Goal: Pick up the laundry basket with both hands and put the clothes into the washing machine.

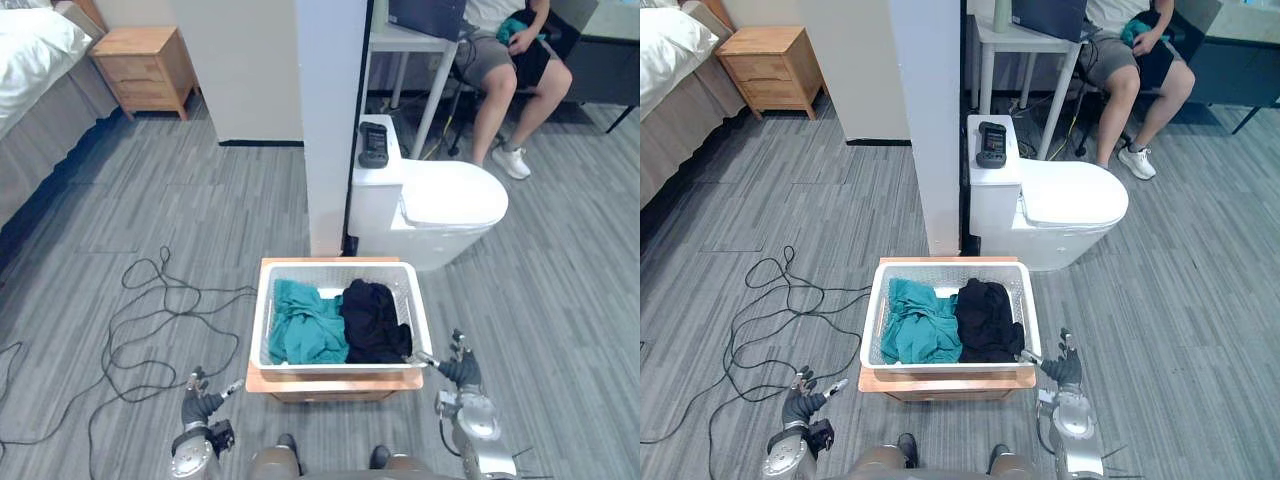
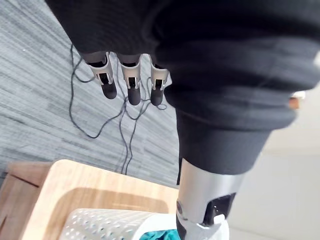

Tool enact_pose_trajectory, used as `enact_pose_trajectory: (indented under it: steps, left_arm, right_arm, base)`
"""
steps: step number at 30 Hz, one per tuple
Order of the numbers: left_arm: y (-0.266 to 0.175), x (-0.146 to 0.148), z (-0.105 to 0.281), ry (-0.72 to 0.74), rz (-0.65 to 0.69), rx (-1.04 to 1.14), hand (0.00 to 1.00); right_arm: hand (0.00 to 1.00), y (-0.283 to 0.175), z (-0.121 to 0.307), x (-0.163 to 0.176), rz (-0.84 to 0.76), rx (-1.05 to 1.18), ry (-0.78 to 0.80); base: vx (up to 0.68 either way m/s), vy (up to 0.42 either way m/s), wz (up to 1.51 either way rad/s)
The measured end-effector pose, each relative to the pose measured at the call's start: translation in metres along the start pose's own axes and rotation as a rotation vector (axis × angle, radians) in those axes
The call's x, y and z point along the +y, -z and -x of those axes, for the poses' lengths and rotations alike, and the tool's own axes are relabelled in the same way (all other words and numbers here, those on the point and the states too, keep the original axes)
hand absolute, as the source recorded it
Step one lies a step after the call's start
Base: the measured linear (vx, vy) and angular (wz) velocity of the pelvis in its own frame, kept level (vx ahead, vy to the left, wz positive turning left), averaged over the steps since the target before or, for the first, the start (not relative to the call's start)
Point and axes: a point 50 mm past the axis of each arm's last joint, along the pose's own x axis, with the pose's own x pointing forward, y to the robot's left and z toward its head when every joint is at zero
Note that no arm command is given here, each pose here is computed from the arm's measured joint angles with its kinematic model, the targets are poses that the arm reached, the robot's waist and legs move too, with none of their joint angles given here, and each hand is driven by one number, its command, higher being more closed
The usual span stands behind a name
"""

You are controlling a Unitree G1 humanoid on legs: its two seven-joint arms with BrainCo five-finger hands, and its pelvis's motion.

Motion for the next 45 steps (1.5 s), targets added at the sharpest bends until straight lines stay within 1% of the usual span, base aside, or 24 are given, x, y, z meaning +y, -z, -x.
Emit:
enact_pose_trajectory:
  steps: [3,7,10,11,14,17,18,19,23,25,30,32,34,38,40,45]
  left_arm:
    - [-0.013,-0.009,-0.009,0.034,-0.065,-0.042,0.0]
    - [-0.036,-0.044,-0.029,0.112,-0.109,-0.094,0.0]
    - [-0.07,-0.078,-0.048,0.147,-0.145,-0.159,0.0]
    - [-0.086,-0.09,-0.054,0.15,-0.156,-0.196,0.0]
    - [-0.117,-0.112,-0.065,0.142,-0.171,-0.246,0.0]
    - [-0.142,-0.125,-0.073,0.119,-0.17,-0.274,0.0]
    - [-0.145,-0.126,-0.073,0.115,-0.172,-0.276,1.0]
    - [-0.15,-0.127,-0.076,0.099,-0.184,-0.274,1.0]
    - [-0.165,-0.126,-0.079,0.09,-0.252,-0.32,1.0]
    - [-0.168,-0.125,-0.08,0.087,-0.256,-0.328,1.0]
    - [-0.185,-0.113,-0.081,0.068,-0.284,-0.406,1.0]
    - [-0.179,-0.108,-0.077,0.072,-0.291,-0.419,1.0]
    - [-0.164,-0.101,-0.069,0.086,-0.293,-0.425,1.0]
    - [-0.119,-0.083,-0.04,0.111,-0.23,-0.374,1.0]
    - [-0.104,-0.074,-0.025,0.115,-0.214,-0.364,1.0]
    - [-0.083,-0.056,0.004,0.132,-0.187,-0.341,1.0]
  right_arm:
    - [0.0,-0.01,-0.013,0.006,0.03,-0.018,-0.028]
    - [0.0,-0.035,-0.038,0.022,0.063,-0.052,-0.063]
    - [0.0,-0.076,-0.062,0.041,0.111,-0.119,-0.047]
    - [0.0,-0.095,-0.071,0.049,0.124,-0.15,-0.031]
    - [0.0,-0.127,-0.085,0.061,0.12,-0.158,-0.002]
    - [0.0,-0.14,-0.091,0.066,0.091,-0.13,0.018]
    - [0.0,-0.142,-0.091,0.067,0.08,-0.129,0.022]
    - [1.0,-0.148,-0.093,0.068,0.07,-0.135,0.024]
    - [1.0,-0.162,-0.094,0.073,0.05,-0.155,0.002]
    - [1.0,-0.164,-0.094,0.074,0.047,-0.169,-0.014]
    - [1.0,-0.175,-0.086,0.072,0.078,-0.286,-0.056]
    - [1.0,-0.167,-0.08,0.07,0.08,-0.304,-0.063]
    - [1.0,-0.157,-0.073,0.065,0.074,-0.318,-0.065]
    - [1.0,-0.127,-0.053,0.051,0.063,-0.313,-0.082]
    - [1.0,-0.117,-0.042,0.045,0.067,-0.318,-0.1]
    - [1.0,-0.097,-0.014,0.033,0.069,-0.331,-0.129]
  base:
    - [0.02,-0.007,-0.05]
    - [-0.06,-0.012,-0.04]
    - [-0.17,-0.017,-0.16]
    - [-0.21,-0.023,-0.19]
    - [-0.2,-0.007,-0.19]
    - [-0.13,0.009,-0.06]
    - [-0.08,0.013,-0.01]
    - [-0.05,0.025,-0.01]
    - [-0.01,0.025,0.01]
    - [0.0,0.0,0.0]
    - [0.01,0.002,-0.01]
    - [0.09,0.006,-0.05]
    - [0.09,0.001,-0.07]
    - [0.07,0.016,-0.02]
    - [0.05,0.02,-0.02]
    - [0.06,0.013,-0.09]
